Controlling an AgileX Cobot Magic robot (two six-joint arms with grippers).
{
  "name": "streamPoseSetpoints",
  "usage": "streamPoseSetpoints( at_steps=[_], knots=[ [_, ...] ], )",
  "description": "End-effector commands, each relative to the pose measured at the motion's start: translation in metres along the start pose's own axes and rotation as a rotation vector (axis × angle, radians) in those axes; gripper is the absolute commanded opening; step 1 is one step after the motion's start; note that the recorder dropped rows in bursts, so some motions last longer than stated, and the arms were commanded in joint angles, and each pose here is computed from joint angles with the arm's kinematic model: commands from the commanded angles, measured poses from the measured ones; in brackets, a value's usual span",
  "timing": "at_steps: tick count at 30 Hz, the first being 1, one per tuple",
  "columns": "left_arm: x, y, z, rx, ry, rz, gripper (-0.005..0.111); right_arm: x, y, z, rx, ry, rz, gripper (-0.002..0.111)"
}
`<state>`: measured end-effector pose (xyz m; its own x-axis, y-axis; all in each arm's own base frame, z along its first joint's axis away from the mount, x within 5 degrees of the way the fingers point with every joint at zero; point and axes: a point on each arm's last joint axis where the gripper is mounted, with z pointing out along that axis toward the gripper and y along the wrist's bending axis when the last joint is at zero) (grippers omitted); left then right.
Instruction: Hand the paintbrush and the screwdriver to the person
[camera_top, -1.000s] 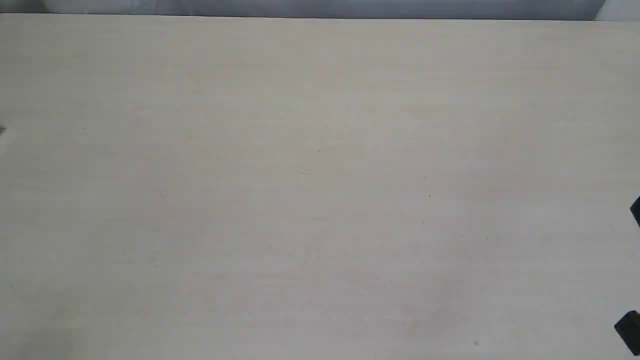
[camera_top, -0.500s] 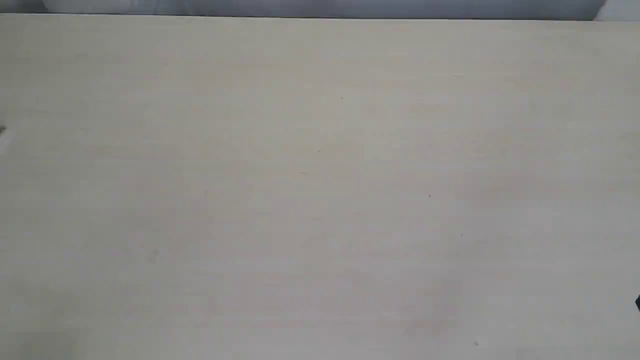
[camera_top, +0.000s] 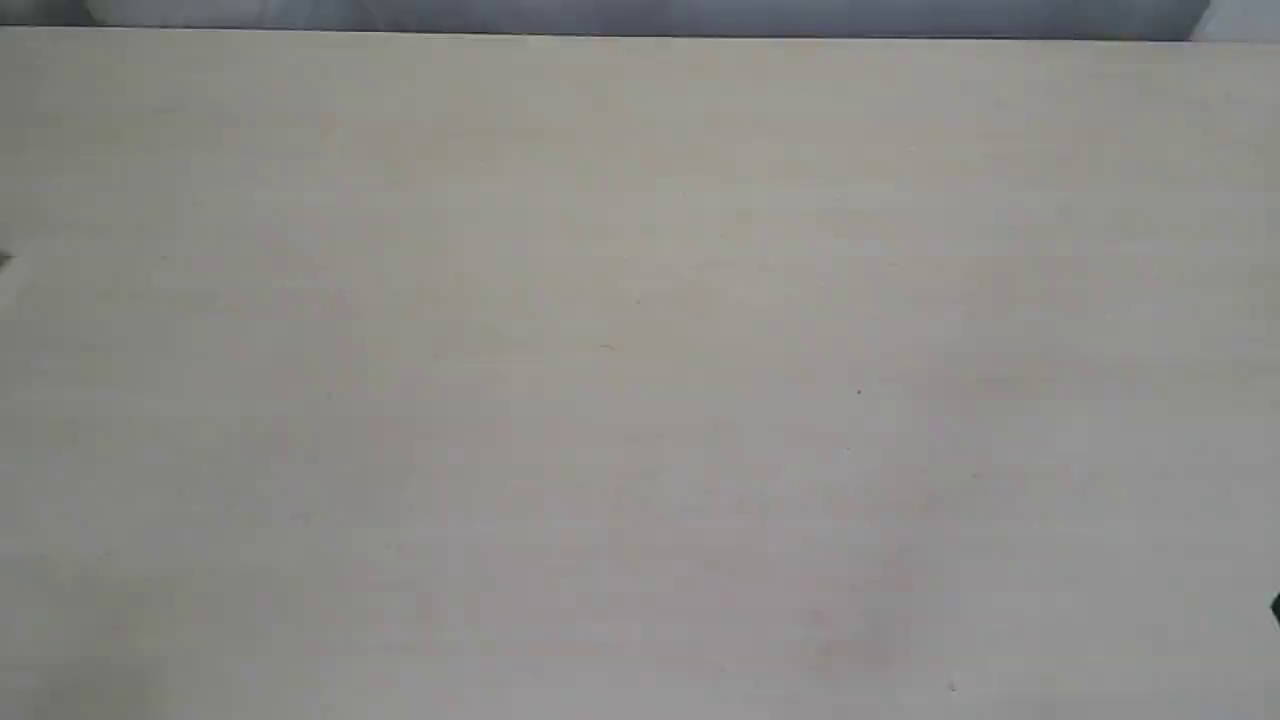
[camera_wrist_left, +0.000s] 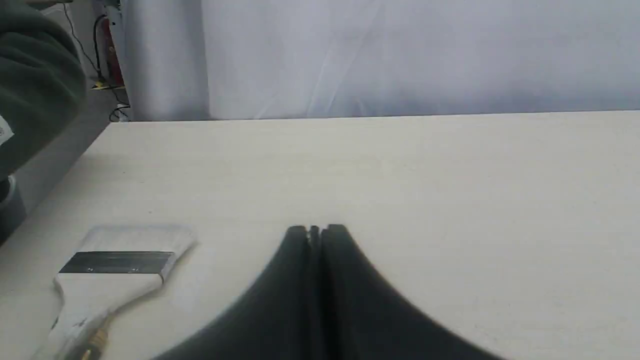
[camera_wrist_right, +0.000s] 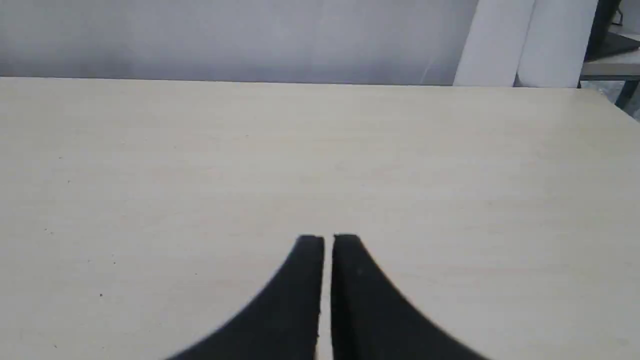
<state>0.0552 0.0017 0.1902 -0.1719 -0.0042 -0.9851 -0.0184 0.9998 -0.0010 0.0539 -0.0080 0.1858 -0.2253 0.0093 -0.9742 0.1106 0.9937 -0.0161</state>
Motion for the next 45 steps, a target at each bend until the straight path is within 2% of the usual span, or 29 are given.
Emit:
streamPoseSetpoints(
  at_steps=[1,24,31,45],
  knots=[
    [-0.0002,-0.0005,0.0,0.008,-0.009,-0.006,0.0,0.0013,-0.0005,0.0,0.007,0.002,-0.006,0.004],
    [-0.0004,-0.0005,0.0,0.007,-0.011,-0.002,0.0,0.0018,-0.0004,0.0,0.007,0.008,-0.006,0.004],
    [-0.0004,-0.0005,0.0,0.007,-0.011,-0.002,0.0,0.0025,0.0025,-0.0001,-0.026,0.015,-0.078,0.004],
    [-0.0004,-0.0005,0.0,0.008,-0.011,-0.005,0.0,0.0027,0.0025,-0.0001,-0.026,0.017,-0.081,0.004]
  ],
)
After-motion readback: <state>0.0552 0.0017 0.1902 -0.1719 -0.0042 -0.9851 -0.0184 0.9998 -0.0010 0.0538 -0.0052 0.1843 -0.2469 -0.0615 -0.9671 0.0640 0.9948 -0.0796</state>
